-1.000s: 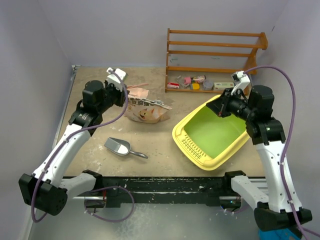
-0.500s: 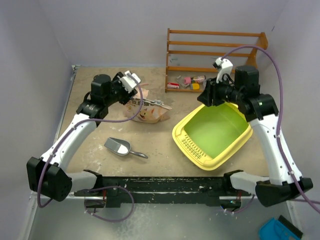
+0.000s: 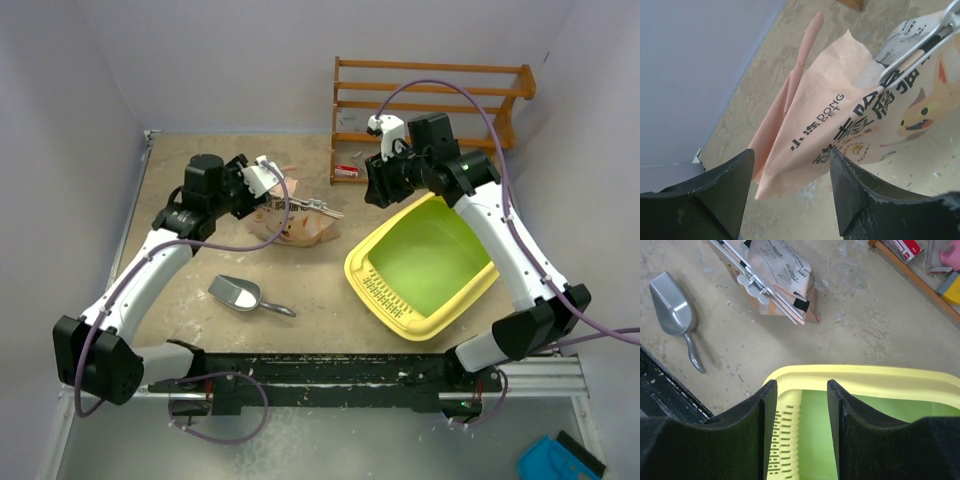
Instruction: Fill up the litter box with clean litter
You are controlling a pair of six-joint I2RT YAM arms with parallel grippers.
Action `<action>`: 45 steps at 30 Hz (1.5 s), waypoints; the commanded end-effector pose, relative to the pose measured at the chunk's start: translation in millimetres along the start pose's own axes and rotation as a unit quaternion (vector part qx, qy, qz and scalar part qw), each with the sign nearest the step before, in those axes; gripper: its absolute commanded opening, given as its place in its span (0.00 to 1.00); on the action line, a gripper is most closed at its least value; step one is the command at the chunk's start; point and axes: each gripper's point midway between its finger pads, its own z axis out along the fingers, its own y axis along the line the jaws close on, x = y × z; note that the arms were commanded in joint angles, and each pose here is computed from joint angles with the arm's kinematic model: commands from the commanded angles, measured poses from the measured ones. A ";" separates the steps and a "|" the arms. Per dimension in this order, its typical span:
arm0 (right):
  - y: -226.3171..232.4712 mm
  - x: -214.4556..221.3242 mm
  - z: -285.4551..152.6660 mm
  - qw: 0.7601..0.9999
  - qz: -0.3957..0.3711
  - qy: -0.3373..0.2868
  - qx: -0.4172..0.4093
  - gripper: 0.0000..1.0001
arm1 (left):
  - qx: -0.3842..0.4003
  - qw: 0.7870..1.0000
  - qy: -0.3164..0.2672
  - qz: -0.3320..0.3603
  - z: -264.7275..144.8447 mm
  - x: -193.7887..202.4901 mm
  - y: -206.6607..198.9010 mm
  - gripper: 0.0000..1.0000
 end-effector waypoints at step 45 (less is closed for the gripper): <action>26.4 -26.4 94.8 0.986 -0.144 -0.078 -0.035 0.50 | 0.127 0.984 -0.119 0.045 28.4 -0.5 -28.1 0.00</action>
